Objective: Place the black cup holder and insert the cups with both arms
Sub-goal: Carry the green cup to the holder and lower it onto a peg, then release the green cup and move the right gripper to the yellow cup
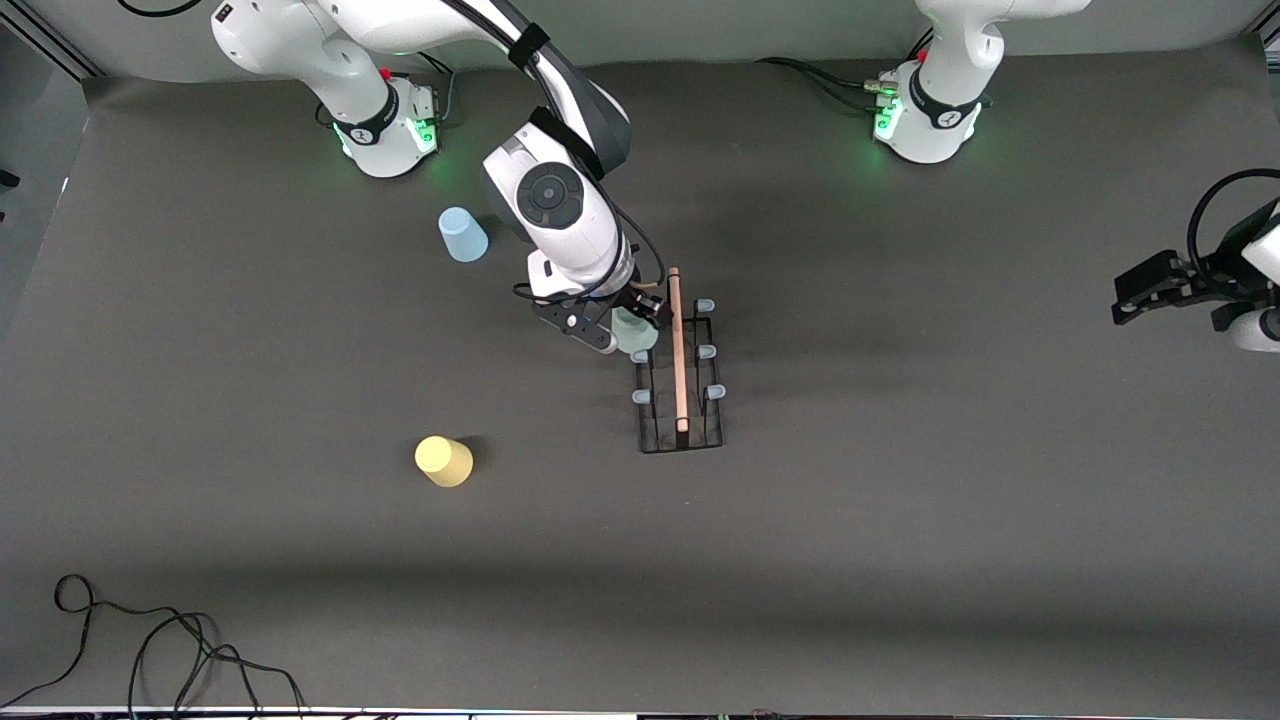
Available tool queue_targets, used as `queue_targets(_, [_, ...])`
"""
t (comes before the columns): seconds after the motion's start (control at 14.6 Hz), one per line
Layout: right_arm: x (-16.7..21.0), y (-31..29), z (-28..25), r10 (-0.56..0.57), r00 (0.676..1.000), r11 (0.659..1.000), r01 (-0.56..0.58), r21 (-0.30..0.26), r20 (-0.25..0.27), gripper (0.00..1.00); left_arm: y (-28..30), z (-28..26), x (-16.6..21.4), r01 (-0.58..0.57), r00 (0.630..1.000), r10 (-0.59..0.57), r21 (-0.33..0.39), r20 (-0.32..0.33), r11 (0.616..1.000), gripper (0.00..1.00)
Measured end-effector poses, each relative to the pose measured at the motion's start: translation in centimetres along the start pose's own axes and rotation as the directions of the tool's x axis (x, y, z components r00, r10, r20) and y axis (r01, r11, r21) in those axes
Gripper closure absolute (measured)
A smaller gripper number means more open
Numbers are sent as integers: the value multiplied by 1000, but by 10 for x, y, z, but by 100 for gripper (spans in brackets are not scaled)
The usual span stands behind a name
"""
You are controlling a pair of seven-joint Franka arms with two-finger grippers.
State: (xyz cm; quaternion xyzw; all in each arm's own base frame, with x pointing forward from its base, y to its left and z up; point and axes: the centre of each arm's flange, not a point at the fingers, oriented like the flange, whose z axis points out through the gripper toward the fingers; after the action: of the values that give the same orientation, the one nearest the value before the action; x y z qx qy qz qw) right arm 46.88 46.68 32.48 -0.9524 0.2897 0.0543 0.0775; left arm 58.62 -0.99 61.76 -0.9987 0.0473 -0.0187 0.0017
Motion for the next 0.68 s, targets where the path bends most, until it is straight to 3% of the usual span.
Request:
queue_targets(0.14, [5,-3,-12,5,1000,1000,-5,5,-4,8,0,2,1,0,1000,0,0,0,1000,0])
queue_targets(0.34, [29,-7,-54,5,1000,999,-5,-46,-7,7,0,3,2,0,1000,0,0,-3,1000,0])
queue_targets(0.48, [54,-3,-94,-35,999,995,35,-89,-5,7,0,3,2,-1,1000,1,0,-3,1000,0])
queue_targets(0.68, [102,12,-135,-103,994,989,100,-108,-20,7,0,4,2,-1,1000,1,0,-2,1000,0])
